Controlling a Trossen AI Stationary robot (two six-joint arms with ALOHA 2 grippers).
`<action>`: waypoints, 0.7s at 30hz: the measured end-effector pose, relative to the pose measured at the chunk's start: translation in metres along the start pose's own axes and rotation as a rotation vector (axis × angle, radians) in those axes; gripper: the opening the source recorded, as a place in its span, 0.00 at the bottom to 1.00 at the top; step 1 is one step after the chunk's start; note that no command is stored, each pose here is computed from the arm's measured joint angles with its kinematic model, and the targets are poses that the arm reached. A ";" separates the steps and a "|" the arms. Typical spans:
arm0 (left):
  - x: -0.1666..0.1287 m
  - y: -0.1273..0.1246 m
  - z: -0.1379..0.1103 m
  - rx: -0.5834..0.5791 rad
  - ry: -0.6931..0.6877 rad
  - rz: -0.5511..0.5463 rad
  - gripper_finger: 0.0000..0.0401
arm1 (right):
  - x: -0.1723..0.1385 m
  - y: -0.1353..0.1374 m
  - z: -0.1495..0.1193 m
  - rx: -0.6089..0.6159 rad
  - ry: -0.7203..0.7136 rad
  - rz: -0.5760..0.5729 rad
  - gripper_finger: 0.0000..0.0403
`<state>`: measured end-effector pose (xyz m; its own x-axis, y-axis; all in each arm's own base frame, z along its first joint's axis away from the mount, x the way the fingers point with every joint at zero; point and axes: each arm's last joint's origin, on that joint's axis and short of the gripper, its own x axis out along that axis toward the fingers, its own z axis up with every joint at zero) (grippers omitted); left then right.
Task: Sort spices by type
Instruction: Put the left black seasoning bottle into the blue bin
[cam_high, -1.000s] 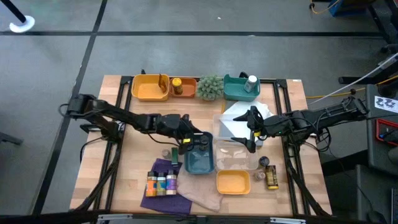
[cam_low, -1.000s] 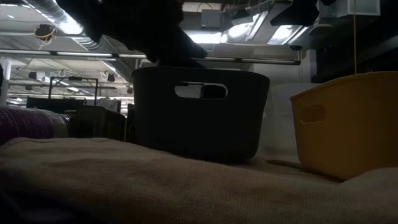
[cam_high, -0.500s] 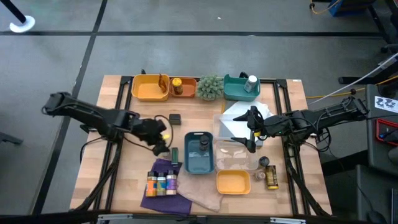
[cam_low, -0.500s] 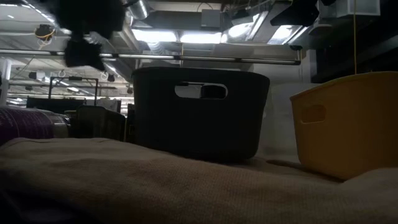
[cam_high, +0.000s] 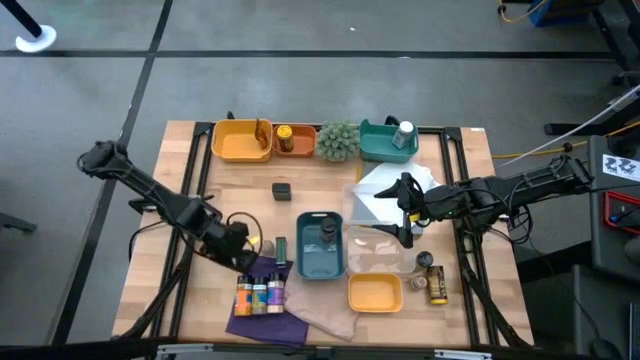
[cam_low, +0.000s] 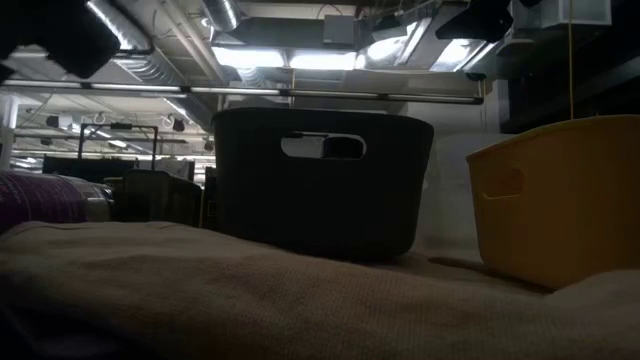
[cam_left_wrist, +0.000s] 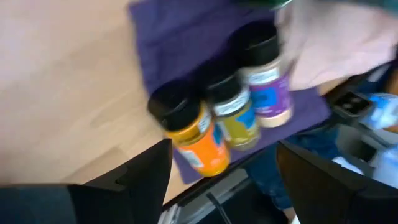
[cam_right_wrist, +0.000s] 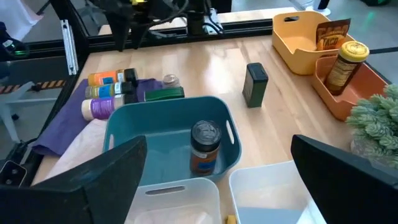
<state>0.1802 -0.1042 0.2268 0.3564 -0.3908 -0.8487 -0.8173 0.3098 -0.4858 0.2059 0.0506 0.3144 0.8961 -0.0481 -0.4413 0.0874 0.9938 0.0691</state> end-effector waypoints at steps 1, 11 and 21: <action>0.003 0.000 -0.003 -0.014 0.006 0.016 0.67 | 0.000 0.000 0.000 0.000 0.000 0.000 0.99; 0.040 -0.003 -0.022 -0.090 0.069 0.109 0.67 | 0.000 -0.001 -0.005 -0.015 0.049 -0.006 0.99; 0.071 -0.003 -0.025 -0.096 0.063 0.165 0.67 | 0.000 -0.001 -0.005 -0.015 0.050 -0.006 0.99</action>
<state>0.1969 -0.1541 0.1736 0.1877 -0.3963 -0.8987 -0.9026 0.2913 -0.3170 0.2036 0.0501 0.3101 0.8728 -0.0493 -0.4855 0.0858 0.9949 0.0532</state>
